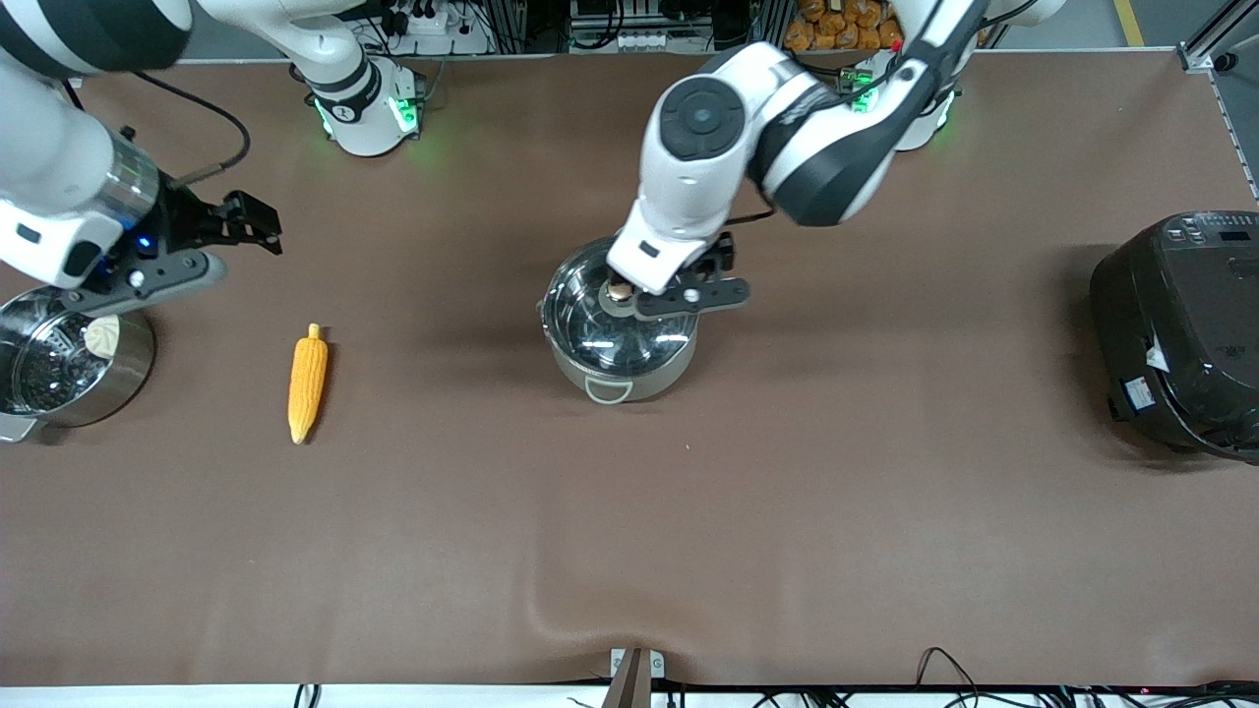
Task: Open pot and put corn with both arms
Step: 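Reach the left gripper to the lid knob while the right gripper reaches the corn, then grasp the lid knob with the left gripper while the right gripper grasps the corn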
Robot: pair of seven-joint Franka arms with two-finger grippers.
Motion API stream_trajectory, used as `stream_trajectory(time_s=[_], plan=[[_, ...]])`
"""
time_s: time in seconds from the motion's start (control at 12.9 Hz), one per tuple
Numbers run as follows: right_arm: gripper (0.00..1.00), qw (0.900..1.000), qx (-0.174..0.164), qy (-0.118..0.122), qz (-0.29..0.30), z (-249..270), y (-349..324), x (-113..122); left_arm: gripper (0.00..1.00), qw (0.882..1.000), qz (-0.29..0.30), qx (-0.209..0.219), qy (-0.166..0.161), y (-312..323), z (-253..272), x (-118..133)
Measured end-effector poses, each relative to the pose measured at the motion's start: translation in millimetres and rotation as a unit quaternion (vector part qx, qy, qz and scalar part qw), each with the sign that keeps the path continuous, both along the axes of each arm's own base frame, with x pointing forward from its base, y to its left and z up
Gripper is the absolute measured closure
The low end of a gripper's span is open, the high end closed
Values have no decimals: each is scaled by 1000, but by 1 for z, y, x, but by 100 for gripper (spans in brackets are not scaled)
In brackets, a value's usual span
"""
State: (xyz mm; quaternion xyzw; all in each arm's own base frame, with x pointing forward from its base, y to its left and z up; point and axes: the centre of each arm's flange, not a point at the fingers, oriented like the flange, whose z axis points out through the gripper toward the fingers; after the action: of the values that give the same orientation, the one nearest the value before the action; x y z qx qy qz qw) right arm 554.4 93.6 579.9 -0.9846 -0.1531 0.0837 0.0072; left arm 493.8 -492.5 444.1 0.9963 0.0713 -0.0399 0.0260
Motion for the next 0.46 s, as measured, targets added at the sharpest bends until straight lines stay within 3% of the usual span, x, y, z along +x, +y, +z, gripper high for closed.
stream_trajectory(time_s=[0.23, 0.46], plan=[[0, 1000, -6, 24, -8, -29, -7, 13, 0, 1000, -3, 15, 11, -23, -35, -13], [0, 998, -14, 58, -26, -83, -22, 34, 0, 999, 2, 37, 0, -49, -68, -31]])
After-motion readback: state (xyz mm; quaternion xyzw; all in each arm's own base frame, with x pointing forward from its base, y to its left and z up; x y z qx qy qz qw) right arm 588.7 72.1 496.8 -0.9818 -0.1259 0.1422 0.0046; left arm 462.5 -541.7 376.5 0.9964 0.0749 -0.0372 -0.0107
